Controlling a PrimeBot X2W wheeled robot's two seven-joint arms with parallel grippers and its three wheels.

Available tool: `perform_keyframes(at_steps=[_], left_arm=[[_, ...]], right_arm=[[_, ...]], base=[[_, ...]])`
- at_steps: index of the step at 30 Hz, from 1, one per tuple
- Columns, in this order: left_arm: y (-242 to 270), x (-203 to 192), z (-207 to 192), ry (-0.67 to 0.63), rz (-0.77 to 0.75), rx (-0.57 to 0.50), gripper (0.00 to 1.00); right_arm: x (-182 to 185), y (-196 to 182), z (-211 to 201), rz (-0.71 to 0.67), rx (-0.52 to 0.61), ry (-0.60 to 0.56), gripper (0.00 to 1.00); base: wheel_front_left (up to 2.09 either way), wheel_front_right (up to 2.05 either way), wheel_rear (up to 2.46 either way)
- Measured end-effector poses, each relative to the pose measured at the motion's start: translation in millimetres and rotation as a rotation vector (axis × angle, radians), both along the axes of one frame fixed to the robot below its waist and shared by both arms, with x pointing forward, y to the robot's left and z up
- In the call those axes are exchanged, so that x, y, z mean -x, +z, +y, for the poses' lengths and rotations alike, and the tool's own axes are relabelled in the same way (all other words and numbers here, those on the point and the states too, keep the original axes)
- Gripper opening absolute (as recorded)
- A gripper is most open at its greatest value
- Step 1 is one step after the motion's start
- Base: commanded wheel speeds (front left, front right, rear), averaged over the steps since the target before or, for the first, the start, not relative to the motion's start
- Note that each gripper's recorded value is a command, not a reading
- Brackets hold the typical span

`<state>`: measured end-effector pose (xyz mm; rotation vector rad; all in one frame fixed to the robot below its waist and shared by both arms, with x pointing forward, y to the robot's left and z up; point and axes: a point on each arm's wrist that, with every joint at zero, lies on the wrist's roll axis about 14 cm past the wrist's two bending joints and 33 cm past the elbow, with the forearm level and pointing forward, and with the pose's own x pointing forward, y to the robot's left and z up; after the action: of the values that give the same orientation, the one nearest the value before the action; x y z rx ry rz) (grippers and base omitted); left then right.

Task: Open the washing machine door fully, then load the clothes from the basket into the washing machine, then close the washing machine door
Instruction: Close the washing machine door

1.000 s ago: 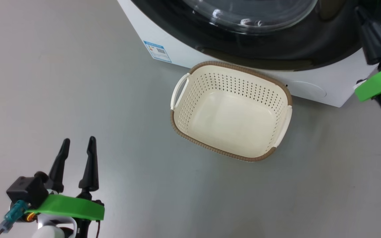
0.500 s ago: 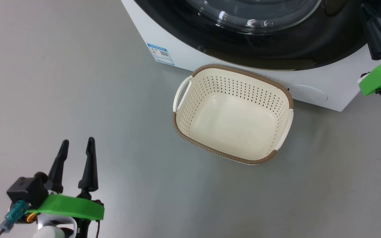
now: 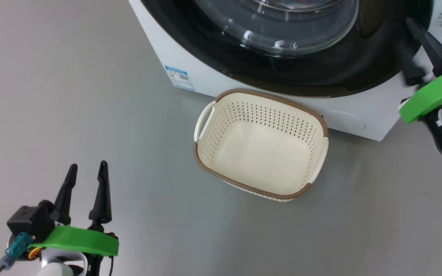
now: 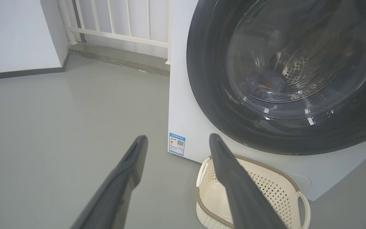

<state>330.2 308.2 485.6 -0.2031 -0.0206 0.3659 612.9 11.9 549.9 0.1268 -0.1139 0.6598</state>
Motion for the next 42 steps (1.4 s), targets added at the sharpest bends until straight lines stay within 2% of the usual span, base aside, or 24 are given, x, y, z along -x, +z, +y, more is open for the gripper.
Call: perform_keyframes(at_steps=[7, 16, 23, 34, 42], left_arm=[[10.8, -4.6, -6.7, -0.046, -0.036, -0.008, 1.0], [17.4, -22.2, -31.7, -0.15, -0.07, -0.002, 1.0], [16.7, -30.2, -59.1, -0.241, -0.079, 0.012, 1.0], [26.4, -42.6, -98.6, -0.361, -0.117, 0.027, 1.0], [32.6, -44.4, -121.3, -0.429, -0.134, 0.067, 1.0]], right_arm=[[35.4, 1.3, -6.7, 0.013, -0.014, 0.008, 1.0], [75.2, 1.4, -46.4, 0.029, -0.027, -0.058, 1.0], [113.7, -6.3, -85.8, 0.052, -0.025, -0.134, 1.0], [158.2, 2.8, -151.8, 0.024, -0.04, -0.301, 1.0], [185.8, 1.6, -179.6, 0.024, -0.062, -0.38, 1.0]], base=[[0.0, 0.0, 0.0], [0.0, 0.0, 0.0], [0.0, 0.0, 0.0], [0.0, 0.0, 0.0], [0.0, 0.0, 0.0]])
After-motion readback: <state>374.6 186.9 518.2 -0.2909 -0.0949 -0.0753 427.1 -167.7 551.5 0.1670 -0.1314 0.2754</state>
